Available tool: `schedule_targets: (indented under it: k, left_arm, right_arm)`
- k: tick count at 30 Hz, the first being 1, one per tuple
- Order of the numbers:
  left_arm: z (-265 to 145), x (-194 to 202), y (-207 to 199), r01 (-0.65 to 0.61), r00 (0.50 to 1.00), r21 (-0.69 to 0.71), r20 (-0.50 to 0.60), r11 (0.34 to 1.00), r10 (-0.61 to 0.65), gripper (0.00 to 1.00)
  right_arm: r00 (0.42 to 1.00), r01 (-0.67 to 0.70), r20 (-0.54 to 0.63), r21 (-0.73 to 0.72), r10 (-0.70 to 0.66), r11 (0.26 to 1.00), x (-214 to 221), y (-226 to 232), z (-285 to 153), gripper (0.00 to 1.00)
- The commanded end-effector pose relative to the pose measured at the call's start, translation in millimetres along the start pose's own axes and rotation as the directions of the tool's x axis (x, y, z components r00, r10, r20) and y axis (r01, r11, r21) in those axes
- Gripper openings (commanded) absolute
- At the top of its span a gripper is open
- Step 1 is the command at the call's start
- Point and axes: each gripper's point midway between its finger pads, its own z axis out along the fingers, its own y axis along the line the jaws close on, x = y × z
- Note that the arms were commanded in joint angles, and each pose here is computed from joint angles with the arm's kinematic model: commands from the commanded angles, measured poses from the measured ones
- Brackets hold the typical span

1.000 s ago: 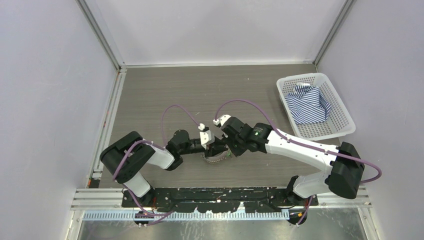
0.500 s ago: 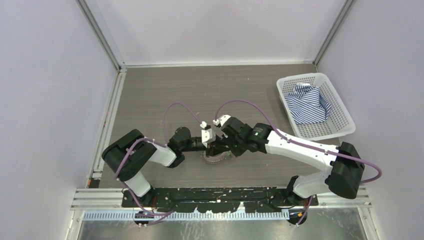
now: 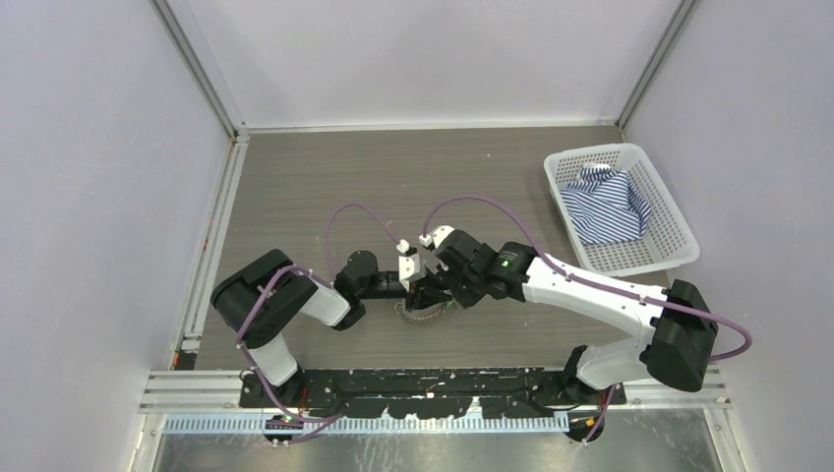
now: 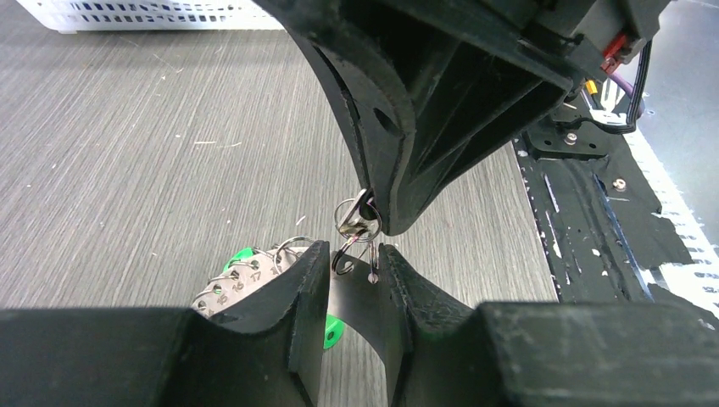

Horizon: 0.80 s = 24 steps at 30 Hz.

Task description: Remove the keys from the keyring

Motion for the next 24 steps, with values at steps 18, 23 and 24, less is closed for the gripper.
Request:
schedule_targets:
  k: [18,23,24]
  left_arm:
    - [-3.8,-12.0,0.6,-0.023,0.998,-0.036,0.054,0.999,0.025,0.00]
    - [-7.2,-17.5,0.2,-0.032,0.997,-0.085,0.065,0.996,0.038,0.00]
    - [-7.2,-18.0,0.0,-0.032,0.997,-0.092,0.066,0.995,0.038,0.00]
  right_arm:
    - [0.993,-0.064,0.095,0.002,0.063,0.998,-8.8,-1.8,-12.1,0.01]
    - [0.989,-0.104,0.111,0.011,0.102,0.995,-4.7,-4.3,-10.5,0.01]
    - [0.988,-0.111,0.113,0.010,0.109,0.994,-4.2,-4.2,-10.2,0.01]
